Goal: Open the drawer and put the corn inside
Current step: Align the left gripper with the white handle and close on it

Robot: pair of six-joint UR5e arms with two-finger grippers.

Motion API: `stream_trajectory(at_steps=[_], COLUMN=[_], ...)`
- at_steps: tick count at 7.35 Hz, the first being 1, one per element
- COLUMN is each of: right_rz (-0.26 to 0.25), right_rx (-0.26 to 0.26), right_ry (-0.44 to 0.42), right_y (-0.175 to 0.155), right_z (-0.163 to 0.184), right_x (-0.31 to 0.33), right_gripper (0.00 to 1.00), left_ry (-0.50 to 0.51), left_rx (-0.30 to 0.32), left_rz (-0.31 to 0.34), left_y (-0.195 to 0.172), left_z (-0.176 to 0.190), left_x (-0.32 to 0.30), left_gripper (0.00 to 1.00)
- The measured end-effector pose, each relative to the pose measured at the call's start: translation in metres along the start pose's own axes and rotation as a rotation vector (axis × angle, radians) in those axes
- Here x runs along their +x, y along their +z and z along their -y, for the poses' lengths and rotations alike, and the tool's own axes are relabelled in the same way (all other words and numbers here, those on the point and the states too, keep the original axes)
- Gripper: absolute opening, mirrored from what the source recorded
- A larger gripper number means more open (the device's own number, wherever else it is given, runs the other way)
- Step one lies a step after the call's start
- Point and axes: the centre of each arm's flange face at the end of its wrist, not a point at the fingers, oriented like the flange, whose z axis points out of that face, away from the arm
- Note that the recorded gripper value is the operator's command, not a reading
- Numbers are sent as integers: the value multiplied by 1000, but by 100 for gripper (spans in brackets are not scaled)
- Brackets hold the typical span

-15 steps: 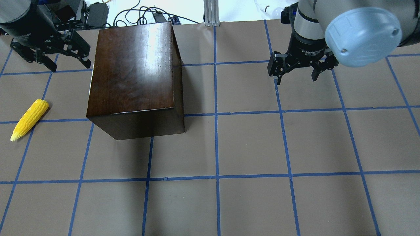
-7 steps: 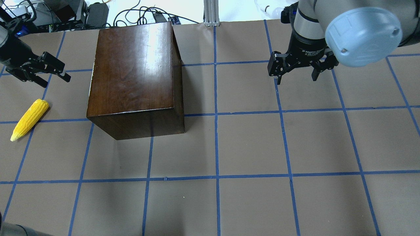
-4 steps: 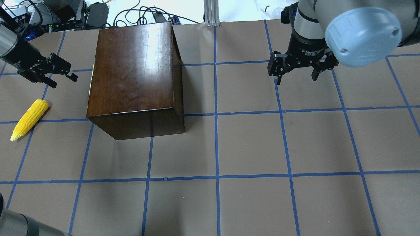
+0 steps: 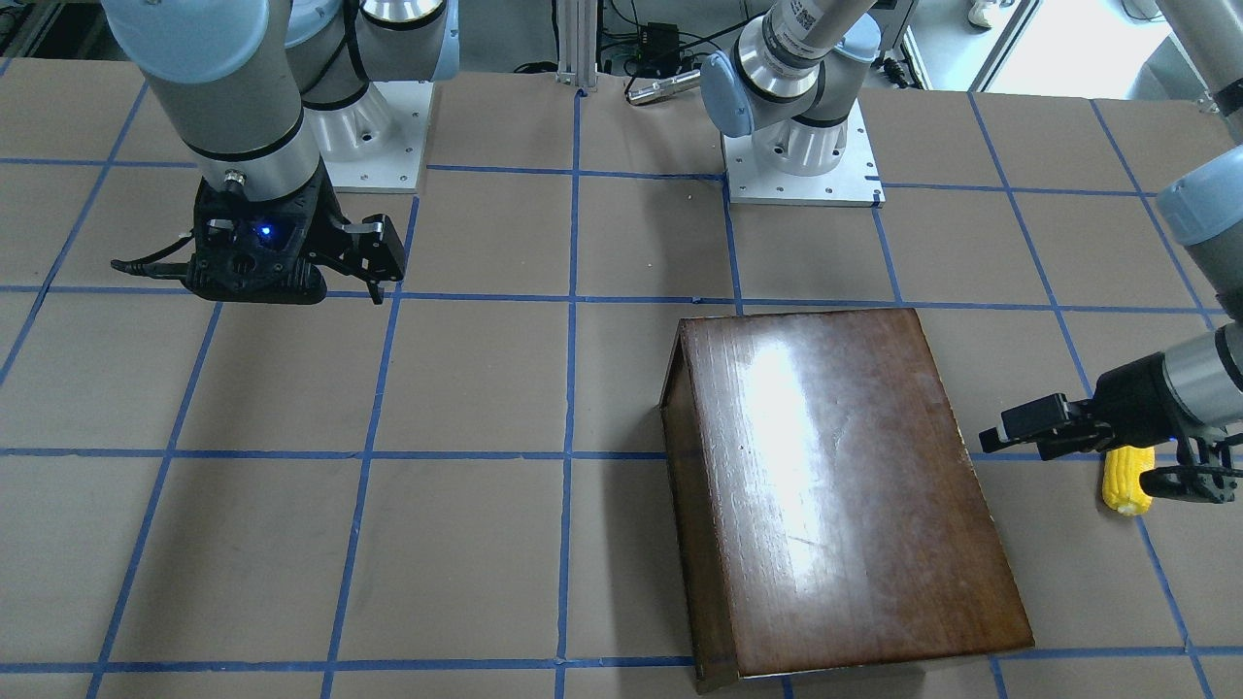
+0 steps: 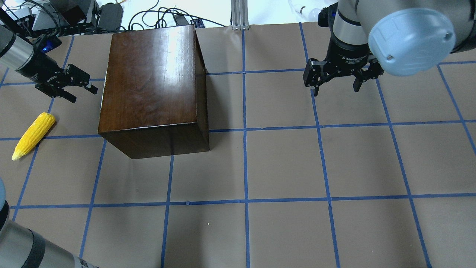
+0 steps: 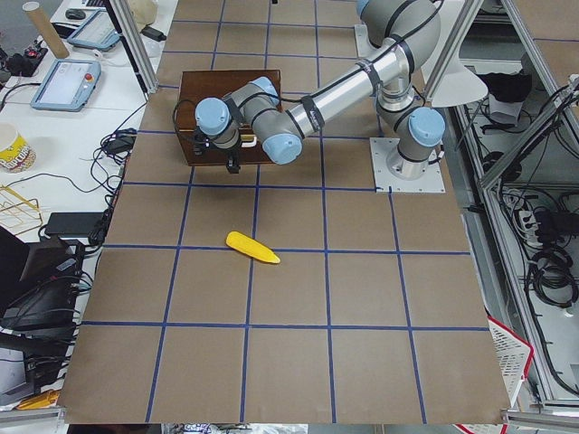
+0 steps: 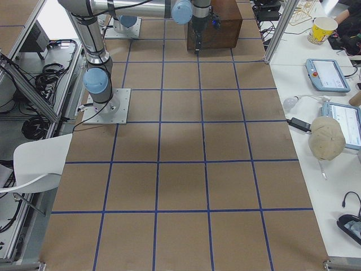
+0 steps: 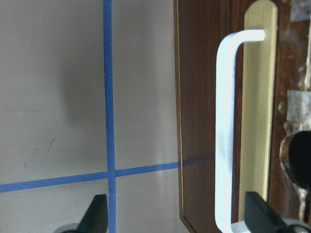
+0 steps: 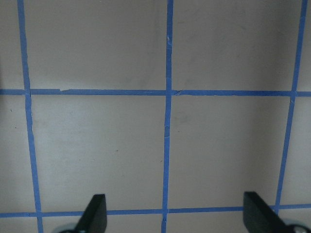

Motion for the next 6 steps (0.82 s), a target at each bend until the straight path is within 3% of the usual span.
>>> stream_trajectory(at_steps=[6], right_rz=[0], right_rx=[0], right_ry=[0], right_y=[0], right_z=[0], right_x=[0], right_gripper=[100], left_ry=[-11], left_rx=[28], left_rz=[-41], left_y=[16], left_z=[12], left_x=[0], left_gripper=[100])
